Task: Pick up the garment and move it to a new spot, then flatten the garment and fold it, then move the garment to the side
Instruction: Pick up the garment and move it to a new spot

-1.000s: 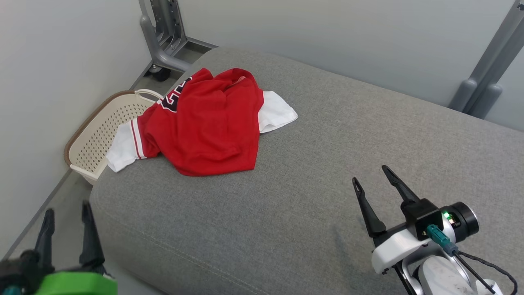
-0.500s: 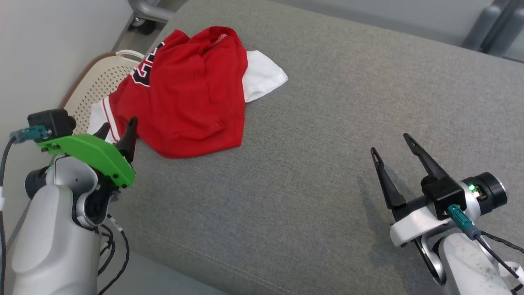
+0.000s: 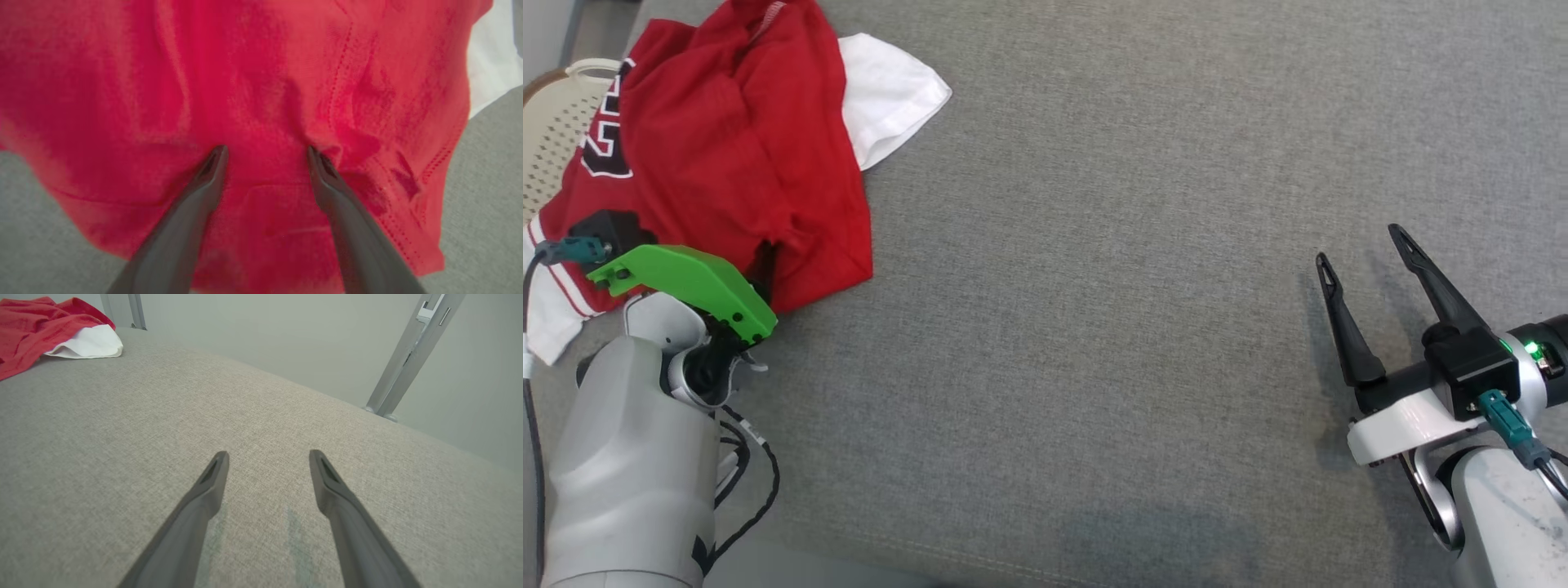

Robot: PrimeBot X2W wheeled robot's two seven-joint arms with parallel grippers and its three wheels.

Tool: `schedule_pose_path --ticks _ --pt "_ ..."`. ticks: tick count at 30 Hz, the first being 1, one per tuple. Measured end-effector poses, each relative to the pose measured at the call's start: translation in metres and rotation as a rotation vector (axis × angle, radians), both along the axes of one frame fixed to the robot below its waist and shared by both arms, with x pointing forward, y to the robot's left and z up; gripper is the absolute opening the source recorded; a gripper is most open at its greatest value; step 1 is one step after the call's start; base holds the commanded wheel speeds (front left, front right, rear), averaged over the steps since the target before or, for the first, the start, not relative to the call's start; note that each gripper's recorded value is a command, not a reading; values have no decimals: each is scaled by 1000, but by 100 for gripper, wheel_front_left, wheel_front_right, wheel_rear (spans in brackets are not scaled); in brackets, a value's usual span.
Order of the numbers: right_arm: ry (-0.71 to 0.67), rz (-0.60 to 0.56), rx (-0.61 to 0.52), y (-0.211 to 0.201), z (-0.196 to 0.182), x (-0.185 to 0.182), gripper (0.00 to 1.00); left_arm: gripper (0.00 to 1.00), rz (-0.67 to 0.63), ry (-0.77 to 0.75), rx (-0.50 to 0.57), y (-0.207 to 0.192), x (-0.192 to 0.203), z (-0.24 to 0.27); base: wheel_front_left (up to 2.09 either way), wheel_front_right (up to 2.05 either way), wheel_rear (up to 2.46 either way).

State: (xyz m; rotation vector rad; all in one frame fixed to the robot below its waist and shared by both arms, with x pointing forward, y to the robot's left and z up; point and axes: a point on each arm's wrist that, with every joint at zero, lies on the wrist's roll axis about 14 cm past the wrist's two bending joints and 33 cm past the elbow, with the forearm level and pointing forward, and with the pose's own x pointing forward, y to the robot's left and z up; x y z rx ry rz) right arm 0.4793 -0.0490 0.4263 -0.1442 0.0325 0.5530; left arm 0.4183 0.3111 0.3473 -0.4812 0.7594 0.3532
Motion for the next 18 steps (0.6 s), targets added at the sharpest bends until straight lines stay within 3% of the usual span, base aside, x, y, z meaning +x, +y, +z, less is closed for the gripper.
schedule_pose_path --ticks 1,2,9,12,13,18 --pt "11 -12 -6 -5 -4 -2 100 17 -1 4 4 0 3 -4 0 0 0" --pt "23 -23 -12 -10 -7 -3 100 0 -4 11 6 -1 4 -8 0 0 0" --pt "44 -60 -7 -20 -8 -9 100 0 -94 -53 8 -23 26 -2 0 0 0" --pt "39 -61 3 -18 -3 -13 100 0 -219 -190 -41 -76 57 31 0 0 0" --pt "39 -61 3 -18 -3 -13 100 0 -219 -190 -41 -76 57 31 0 0 0" --pt "22 -50 40 -6 10 -23 100 0 -458 -451 -106 -148 80 125 0 0 0"
